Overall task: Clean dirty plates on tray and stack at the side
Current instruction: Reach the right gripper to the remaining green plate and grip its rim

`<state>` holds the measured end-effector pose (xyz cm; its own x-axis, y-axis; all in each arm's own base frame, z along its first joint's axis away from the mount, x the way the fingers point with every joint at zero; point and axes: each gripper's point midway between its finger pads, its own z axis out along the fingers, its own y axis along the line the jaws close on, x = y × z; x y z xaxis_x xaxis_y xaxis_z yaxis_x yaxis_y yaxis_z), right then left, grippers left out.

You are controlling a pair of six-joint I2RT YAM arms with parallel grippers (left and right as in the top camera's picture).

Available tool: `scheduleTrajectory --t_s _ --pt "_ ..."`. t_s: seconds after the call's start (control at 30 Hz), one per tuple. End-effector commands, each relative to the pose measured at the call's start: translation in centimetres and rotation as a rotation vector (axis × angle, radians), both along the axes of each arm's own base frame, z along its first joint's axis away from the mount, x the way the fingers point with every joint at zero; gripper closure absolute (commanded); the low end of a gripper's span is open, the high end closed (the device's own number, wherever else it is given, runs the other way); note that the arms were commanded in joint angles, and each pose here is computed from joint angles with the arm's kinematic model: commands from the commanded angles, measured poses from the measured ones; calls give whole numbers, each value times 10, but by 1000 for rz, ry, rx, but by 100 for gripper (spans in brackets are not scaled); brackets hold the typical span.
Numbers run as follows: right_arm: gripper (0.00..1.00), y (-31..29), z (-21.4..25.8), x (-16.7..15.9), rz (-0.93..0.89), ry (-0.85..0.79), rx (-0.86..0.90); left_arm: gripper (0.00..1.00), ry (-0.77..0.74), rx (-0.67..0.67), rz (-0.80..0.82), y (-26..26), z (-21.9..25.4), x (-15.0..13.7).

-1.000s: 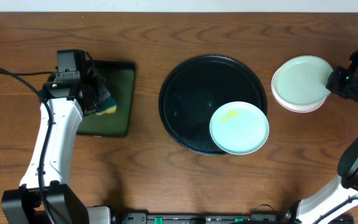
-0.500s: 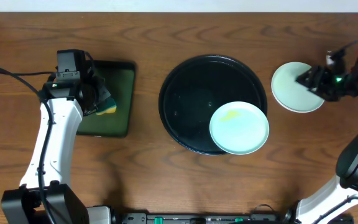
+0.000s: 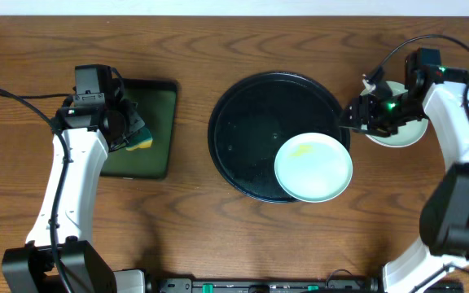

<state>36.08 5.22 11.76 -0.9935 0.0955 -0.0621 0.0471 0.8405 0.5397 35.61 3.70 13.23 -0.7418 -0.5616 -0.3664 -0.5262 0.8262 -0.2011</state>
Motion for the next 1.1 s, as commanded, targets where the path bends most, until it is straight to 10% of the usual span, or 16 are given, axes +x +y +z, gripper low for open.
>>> scheduleTrajectory --t_s 0.0,0.13,0.2,0.5,0.53,0.8,1.07 --pt "38 -48 26 -20 -257 34 -383 92 -3 2 -12 1 1 -1" --pt "34 -63 65 -53 -458 9 -613 92 -3 2 -12 1 1 -1" --pt "1 -48 79 -61 -476 -33 -607 92 -3 2 -12 1 1 -1" --pt "1 47 81 -80 -271 -50 -430 92 -3 1 -11 1 1 -1" --pt "12 48 77 -83 -283 -32 -434 92 -3 1 -11 1 1 -1" --pt "1 15 4 -126 -799 255 -562 92 0 -7 -12 0 1 -2" --pt "11 31 -49 -145 -781 362 -478 92 -1 -7 -12 0 1 -2"
